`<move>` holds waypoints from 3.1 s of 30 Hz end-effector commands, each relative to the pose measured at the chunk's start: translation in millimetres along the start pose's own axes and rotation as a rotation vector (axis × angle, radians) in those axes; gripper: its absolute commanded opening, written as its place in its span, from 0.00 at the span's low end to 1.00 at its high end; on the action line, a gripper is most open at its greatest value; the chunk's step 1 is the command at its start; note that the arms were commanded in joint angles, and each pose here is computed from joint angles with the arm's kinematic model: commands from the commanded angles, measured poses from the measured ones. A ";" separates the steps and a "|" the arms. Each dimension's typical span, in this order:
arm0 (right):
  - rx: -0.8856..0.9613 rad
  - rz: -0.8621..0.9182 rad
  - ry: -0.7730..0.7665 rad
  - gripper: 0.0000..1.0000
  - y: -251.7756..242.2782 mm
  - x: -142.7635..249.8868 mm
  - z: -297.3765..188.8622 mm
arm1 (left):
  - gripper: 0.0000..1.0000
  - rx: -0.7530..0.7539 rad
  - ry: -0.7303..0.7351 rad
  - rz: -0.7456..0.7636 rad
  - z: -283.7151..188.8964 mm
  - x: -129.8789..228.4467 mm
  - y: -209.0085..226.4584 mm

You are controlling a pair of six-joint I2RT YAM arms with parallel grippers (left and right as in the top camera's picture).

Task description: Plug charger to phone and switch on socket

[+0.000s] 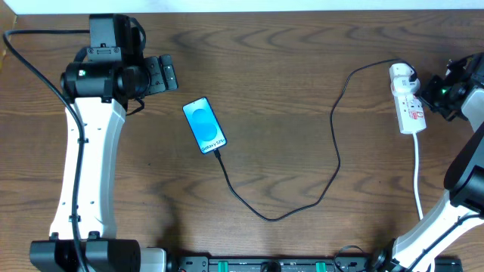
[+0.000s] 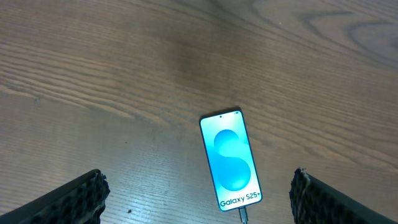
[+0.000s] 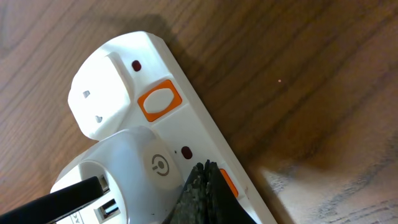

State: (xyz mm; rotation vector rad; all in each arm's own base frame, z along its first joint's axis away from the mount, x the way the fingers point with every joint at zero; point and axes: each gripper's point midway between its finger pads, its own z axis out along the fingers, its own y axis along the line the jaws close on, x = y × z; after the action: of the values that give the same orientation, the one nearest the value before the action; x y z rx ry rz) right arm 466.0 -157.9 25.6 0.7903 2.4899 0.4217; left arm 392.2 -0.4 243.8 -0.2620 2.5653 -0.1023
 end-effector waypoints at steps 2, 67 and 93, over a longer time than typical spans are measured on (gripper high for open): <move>-0.049 -0.009 0.113 0.01 22.4 34.6 18.1 | 0.95 -0.008 -0.014 -0.005 -6.0 -0.8 2.9; -0.104 -0.496 -0.019 0.99 152.3 119.1 -270.6 | 0.95 -0.008 -0.014 -0.005 -6.0 -0.8 2.9; -0.267 -0.745 -0.918 0.99 98.1 212.3 -205.3 | 0.95 -0.008 -0.014 -0.005 -6.0 -0.8 2.9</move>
State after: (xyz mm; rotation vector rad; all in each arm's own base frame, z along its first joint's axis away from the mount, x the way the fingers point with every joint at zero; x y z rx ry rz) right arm 250.0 16.0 169.3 -0.0856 1.6333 0.0716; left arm 391.8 -0.2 244.3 -0.2627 2.5645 -0.1026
